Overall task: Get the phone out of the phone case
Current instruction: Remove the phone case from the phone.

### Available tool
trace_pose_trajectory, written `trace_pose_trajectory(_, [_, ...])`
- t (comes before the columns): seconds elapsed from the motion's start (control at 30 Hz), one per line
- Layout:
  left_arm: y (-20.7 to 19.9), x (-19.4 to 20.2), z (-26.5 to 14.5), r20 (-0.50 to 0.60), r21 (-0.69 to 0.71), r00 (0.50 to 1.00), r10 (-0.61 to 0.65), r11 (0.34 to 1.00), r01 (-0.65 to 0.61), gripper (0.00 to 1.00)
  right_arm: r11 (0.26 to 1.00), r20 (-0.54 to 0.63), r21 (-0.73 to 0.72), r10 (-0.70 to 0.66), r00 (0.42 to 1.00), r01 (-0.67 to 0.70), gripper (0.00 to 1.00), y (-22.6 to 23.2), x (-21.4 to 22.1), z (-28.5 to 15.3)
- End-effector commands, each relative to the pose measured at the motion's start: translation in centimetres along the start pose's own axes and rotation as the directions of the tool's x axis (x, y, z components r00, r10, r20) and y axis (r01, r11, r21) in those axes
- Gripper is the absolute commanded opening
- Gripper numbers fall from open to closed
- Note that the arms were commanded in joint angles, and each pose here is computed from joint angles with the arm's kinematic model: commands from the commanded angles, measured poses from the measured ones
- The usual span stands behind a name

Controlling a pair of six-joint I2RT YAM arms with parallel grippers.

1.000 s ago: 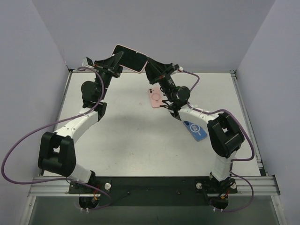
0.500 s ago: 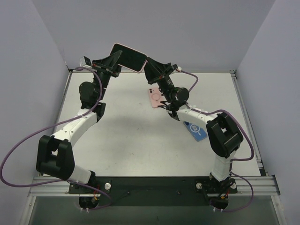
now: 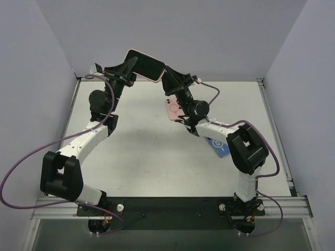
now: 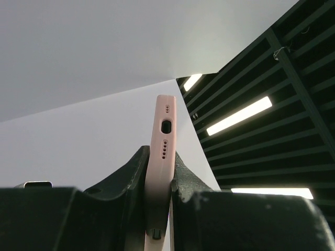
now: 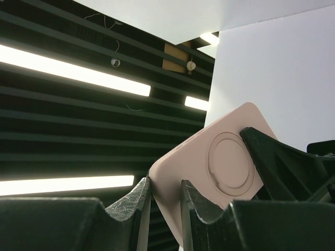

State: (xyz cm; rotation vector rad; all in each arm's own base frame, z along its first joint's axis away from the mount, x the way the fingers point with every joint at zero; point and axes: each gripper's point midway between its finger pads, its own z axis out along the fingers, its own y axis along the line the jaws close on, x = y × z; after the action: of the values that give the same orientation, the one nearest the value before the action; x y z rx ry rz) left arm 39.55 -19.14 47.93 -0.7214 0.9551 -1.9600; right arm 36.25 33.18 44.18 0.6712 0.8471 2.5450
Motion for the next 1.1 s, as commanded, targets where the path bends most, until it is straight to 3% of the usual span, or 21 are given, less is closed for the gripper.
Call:
trace_pose_trajectory(0.0, [-25.5,12.5,-12.3,-0.483,0.681,0.869,0.108,0.67,0.295,0.0,0.934,0.02,0.316,0.169,0.985,-0.166,0.0,-11.7,-0.2,-5.2])
trace_pose_trajectory(0.4, [-26.2,12.8,-12.6,-0.486,0.697,0.866,0.119,0.65,0.302,0.0,0.906,0.048,0.385,0.17,0.984,-0.175,0.0,-15.1,-0.6,-7.3])
trace_pose_trajectory(1.07, [-28.6,13.2,-13.5,-0.488,0.738,0.858,0.161,0.6,0.307,0.0,0.909,0.029,0.35,0.23,0.973,-0.225,0.0,-15.9,0.8,-5.4])
